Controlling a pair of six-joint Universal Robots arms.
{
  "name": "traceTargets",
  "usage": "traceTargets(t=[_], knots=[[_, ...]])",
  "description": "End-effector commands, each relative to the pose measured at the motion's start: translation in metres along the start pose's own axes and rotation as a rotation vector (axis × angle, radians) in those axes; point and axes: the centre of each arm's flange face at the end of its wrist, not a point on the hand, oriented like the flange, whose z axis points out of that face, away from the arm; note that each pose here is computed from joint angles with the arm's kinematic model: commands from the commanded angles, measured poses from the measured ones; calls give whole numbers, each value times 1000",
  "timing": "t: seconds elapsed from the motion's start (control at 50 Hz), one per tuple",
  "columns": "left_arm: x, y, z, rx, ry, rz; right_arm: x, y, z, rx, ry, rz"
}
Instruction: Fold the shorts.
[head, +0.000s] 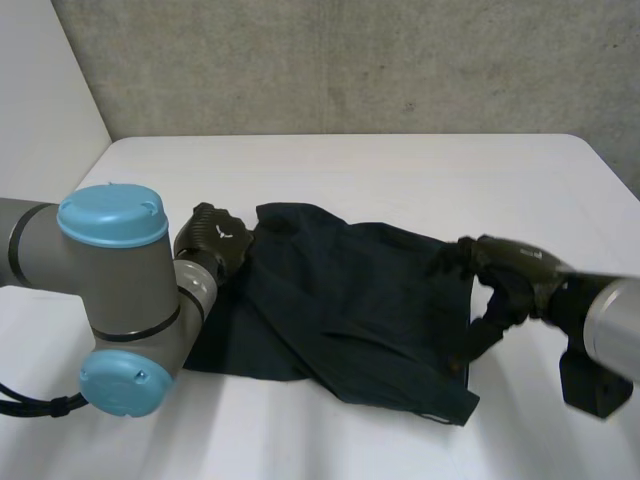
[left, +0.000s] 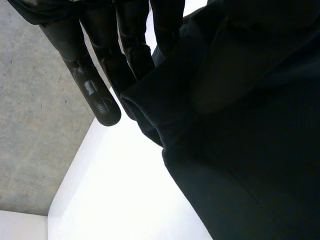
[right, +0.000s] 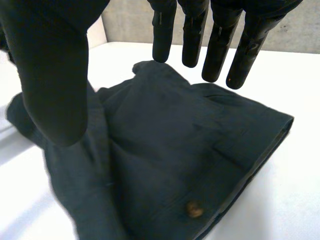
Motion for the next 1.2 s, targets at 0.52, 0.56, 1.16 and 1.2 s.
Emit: traceTargets(t=[0.52, 0.56, 1.16, 1.2], knots=[[2, 5, -7, -19, 17, -51, -18, 77, 38, -1, 127, -114], [0, 4, -11, -17, 15, -51, -20, 68, 40, 51, 112, -152], [-13, 23, -125, -150, 117, -33, -22, 68, 20, -262, 41, -791], [-9, 28, -119, -172, 133, -31, -19, 74, 24, -289, 40, -807]])
